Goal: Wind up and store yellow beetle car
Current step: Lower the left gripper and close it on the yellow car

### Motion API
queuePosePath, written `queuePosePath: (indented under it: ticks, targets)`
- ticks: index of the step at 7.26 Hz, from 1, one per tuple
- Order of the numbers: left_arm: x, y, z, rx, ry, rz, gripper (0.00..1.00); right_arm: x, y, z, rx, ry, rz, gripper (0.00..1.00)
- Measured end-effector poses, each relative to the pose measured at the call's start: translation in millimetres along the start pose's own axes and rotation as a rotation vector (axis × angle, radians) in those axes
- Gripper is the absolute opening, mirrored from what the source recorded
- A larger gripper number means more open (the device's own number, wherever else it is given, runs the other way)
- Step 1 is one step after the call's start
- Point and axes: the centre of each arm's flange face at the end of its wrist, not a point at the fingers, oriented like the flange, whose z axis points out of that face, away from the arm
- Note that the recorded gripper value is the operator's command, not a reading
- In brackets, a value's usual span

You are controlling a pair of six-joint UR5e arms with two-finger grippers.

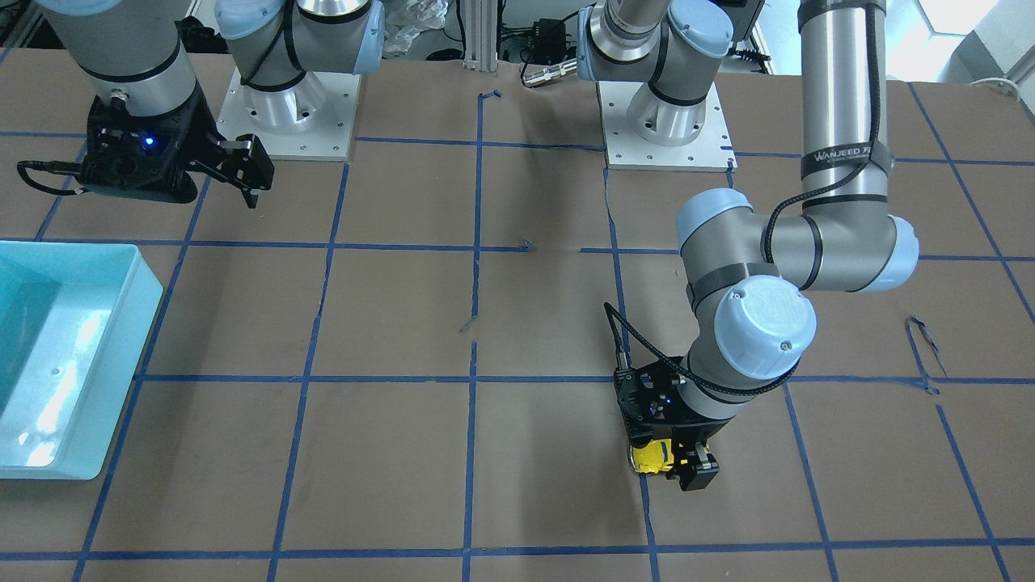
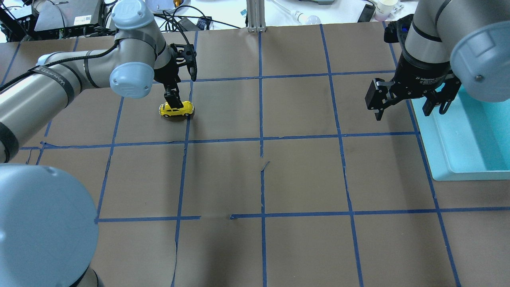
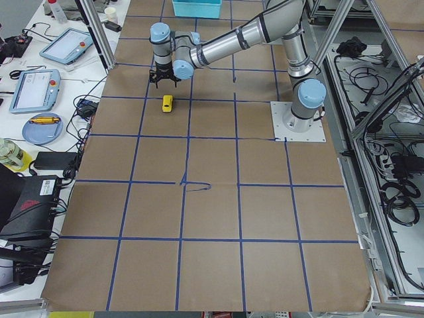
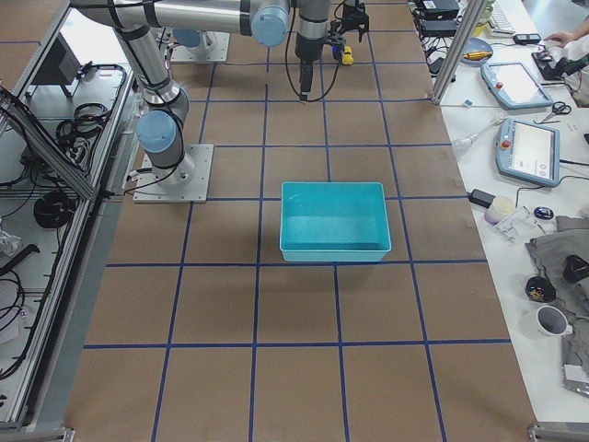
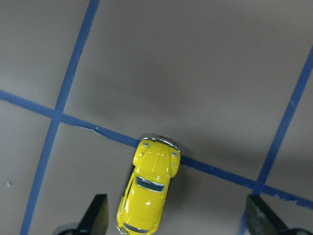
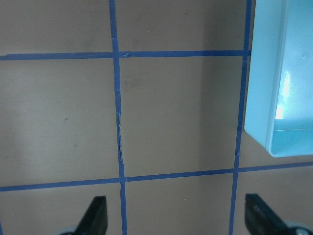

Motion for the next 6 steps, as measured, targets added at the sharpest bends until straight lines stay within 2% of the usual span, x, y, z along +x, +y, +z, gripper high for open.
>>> queuePosePath:
  ticks: [2, 3, 4, 6]
  targets:
    - [-7, 20, 33, 0.003, 0.032, 0.149, 0.99, 0, 0, 0, 0.001, 0.000, 0.000, 1.00]
    - [-6, 24, 40, 0.004, 0.045, 0.165, 0.98, 0, 0, 0, 0.001, 0.000, 0.001, 1.00]
    - [-5, 26, 40, 0.005, 0.048, 0.154, 0.92, 0, 0, 0, 0.001, 0.000, 0.001, 1.00]
    - [-2, 27, 40, 0.005, 0.052, 0.115, 0.91, 0, 0, 0, 0.000, 0.000, 0.000, 1.00]
